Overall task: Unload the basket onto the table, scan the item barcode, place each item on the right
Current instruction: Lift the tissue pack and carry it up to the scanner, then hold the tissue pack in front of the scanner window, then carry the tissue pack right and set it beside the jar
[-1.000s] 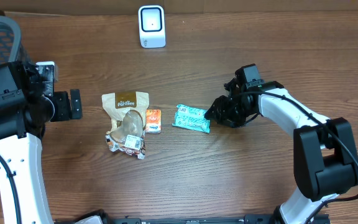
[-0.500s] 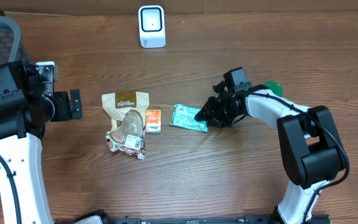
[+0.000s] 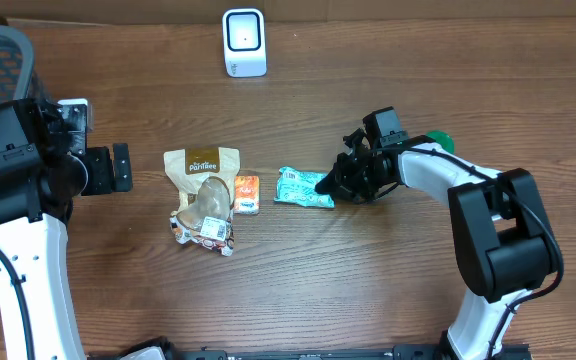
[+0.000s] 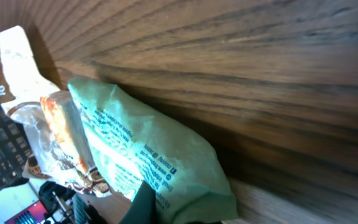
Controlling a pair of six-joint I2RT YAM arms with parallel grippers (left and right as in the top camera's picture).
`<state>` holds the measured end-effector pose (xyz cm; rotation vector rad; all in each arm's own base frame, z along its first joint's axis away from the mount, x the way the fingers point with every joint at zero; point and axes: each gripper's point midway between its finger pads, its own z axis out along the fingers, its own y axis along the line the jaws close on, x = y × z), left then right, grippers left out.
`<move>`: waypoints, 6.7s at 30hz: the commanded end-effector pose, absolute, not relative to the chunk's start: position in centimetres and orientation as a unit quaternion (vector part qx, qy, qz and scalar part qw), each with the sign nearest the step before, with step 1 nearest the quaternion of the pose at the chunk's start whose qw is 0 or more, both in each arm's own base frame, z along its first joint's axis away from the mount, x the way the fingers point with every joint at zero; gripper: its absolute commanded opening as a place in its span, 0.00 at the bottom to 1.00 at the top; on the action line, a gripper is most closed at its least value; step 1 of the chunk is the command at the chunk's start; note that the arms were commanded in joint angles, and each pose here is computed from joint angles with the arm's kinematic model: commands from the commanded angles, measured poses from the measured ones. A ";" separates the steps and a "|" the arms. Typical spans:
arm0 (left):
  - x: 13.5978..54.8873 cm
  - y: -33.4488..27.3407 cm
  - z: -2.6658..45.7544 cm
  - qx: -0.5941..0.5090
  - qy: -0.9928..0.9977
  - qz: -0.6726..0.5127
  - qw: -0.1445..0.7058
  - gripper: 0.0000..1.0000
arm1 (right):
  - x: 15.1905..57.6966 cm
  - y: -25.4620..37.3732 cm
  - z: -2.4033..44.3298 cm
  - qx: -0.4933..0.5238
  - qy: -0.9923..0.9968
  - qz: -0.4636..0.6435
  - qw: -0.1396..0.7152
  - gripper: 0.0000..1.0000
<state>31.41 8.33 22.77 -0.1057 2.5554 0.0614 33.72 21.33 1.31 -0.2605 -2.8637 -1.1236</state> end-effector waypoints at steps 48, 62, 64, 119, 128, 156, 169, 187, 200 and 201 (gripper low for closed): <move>31.5 8.4 23.2 -0.047 0.955 0.024 0.293 1.00 | 30.3 18.6 19.1 0.048 -0.908 -0.380 -0.169 0.04; 31.5 8.4 23.2 -0.047 0.955 0.024 0.293 1.00 | 34.6 18.2 22.8 0.049 -0.951 -0.262 -0.158 0.04; 31.5 8.4 23.2 -0.047 0.955 0.024 0.293 1.00 | 36.8 18.9 24.5 0.059 -0.953 -0.239 -0.176 0.04; 31.5 8.4 23.2 -0.047 0.955 0.024 0.293 0.99 | 64.2 34.1 19.4 0.515 -0.587 0.346 -0.520 0.04; 31.5 8.4 23.2 -0.047 0.955 0.024 0.293 1.00 | 63.8 34.9 19.7 0.520 -0.578 0.348 -0.523 0.04; 31.5 8.4 23.2 -0.047 0.955 0.024 0.293 1.00 | 61.7 31.6 31.8 0.352 -0.655 0.245 -0.622 0.04; 31.5 8.4 23.2 -0.047 0.955 0.024 0.293 1.00 | 47.2 19.3 40.5 0.020 -0.861 -0.051 -0.506 0.04; 31.5 8.4 23.2 -0.047 0.955 0.024 0.293 1.00 | 37.5 10.6 27.8 -0.270 -0.944 -0.075 -0.176 0.04; 31.5 8.4 23.2 -0.047 0.955 0.024 0.293 0.99 | 38.0 9.9 13.0 -0.388 -0.914 -0.023 -0.119 0.04; 31.5 8.4 23.2 -0.047 0.955 0.024 0.293 0.99 | 37.9 9.9 12.5 -0.387 -0.914 -0.022 -0.117 0.04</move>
